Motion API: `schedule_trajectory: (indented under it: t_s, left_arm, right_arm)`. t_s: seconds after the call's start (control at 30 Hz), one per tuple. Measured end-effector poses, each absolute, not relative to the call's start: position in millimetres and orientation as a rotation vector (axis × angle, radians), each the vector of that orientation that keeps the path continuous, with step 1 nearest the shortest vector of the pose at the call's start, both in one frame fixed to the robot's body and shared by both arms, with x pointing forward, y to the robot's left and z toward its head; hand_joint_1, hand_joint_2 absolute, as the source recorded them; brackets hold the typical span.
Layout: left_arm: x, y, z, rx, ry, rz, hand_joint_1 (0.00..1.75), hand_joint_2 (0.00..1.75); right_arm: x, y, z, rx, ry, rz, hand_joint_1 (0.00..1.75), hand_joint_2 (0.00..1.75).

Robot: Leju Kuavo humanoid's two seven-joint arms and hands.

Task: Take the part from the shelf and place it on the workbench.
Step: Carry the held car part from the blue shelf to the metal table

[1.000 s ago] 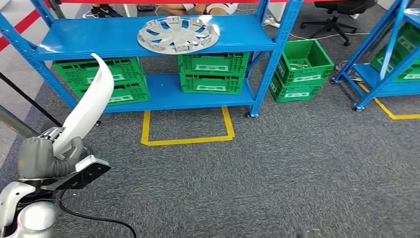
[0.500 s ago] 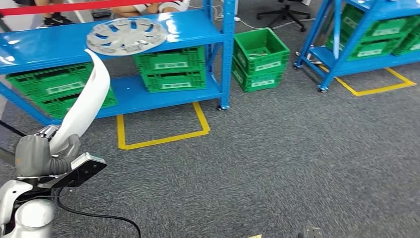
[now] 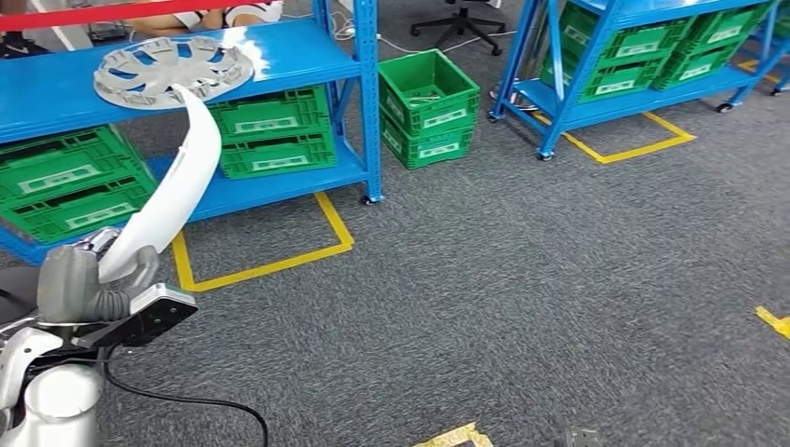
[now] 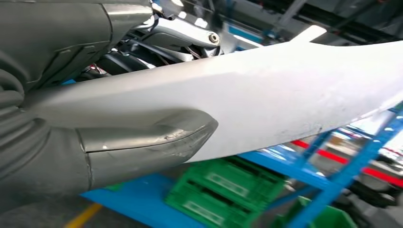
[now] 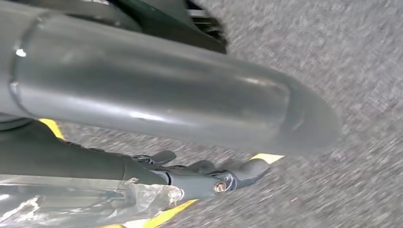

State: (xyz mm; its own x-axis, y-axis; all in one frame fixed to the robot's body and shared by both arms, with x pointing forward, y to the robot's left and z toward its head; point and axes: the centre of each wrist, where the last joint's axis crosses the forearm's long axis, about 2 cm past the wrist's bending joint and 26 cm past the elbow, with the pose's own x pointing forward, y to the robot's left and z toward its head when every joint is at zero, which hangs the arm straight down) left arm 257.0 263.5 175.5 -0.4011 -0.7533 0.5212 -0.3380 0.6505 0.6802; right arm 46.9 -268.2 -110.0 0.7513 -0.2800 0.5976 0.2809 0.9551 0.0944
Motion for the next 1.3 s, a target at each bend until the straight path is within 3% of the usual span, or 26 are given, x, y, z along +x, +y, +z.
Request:
schedule_trajectory:
  t_s: [0.57, 1.3]
  left_arm:
    - [290.7, 208.6, 182.2, 0.642, -2.108, -0.722, 1.75, 1.75]
    - [304.3, 190.8, 181.7, 0.452, -2.157, -0.7, 1.75, 1.75]
  right_arm:
    - [37.6, -260.9, -110.5, -0.039, -0.601, -0.469, 0.0, 0.0]
    - [33.1, -249.8, -109.9, -0.066, -0.578, -0.521, 0.0, 0.0]
